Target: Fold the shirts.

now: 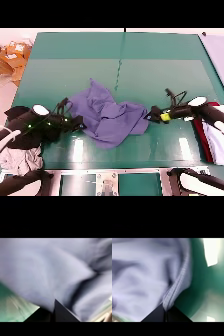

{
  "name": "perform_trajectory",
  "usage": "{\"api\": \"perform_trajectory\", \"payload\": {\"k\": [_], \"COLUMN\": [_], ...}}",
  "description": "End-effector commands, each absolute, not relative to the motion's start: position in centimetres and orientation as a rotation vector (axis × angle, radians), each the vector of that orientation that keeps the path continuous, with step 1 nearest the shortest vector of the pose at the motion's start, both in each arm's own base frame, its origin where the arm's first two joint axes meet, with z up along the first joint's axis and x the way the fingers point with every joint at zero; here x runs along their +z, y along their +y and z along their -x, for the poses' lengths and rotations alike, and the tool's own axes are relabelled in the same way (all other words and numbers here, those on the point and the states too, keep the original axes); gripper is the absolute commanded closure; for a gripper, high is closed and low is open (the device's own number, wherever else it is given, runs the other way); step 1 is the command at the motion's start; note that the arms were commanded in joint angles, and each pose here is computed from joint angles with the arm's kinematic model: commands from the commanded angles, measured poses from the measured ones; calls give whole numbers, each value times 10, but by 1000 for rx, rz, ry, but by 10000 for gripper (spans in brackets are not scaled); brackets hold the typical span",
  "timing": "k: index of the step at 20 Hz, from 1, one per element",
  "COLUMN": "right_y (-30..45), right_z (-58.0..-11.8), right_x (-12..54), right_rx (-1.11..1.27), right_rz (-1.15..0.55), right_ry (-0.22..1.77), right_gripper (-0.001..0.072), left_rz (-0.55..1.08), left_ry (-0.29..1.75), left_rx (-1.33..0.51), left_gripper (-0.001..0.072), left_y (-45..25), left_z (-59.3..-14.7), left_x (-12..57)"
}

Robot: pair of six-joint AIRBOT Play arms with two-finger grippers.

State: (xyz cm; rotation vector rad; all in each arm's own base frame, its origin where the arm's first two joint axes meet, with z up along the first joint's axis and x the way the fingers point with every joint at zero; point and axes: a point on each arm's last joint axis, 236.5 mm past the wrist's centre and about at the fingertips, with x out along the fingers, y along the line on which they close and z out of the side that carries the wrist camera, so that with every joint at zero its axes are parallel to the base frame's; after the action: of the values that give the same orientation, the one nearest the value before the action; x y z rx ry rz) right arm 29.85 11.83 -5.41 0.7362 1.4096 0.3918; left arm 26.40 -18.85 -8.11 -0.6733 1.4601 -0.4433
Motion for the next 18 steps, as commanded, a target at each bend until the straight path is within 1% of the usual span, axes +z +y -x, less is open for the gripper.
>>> {"api": "perform_trajectory", "payload": {"k": [1,3,5,7,9,11,13,16,18], "right_y": [110,107,104,103,108,117,125,120,110], "right_z": [-325,-337,-328,-297,-257,-218,-189,-178,-187], "right_x": [51,146,254,354,432,484,513,526,523], "right_rx": [508,579,618,607,580,560,537,474,436], "right_rz": [-733,-704,-632,-511,-417,-347,-274,-210,-206], "right_ry": [1192,950,673,416,202,60,-27,-70,-63], "right_gripper": [699,698,698,698,699,699,698,698,699], "left_rz": [537,437,369,314,248,196,159,137,133], "left_ry": [1356,1159,893,650,482,386,383,427,455], "left_rx": [-525,-522,-546,-598,-643,-668,-679,-669,-630], "left_gripper": [691,689,688,688,688,687,686,686,687], "left_y": [-187,-175,-166,-163,-159,-156,-154,-151,-146], "left_z": [-279,-299,-300,-276,-240,-207,-189,-188,-206], "left_x": [-5,87,209,323,400,441,447,437,429]}}
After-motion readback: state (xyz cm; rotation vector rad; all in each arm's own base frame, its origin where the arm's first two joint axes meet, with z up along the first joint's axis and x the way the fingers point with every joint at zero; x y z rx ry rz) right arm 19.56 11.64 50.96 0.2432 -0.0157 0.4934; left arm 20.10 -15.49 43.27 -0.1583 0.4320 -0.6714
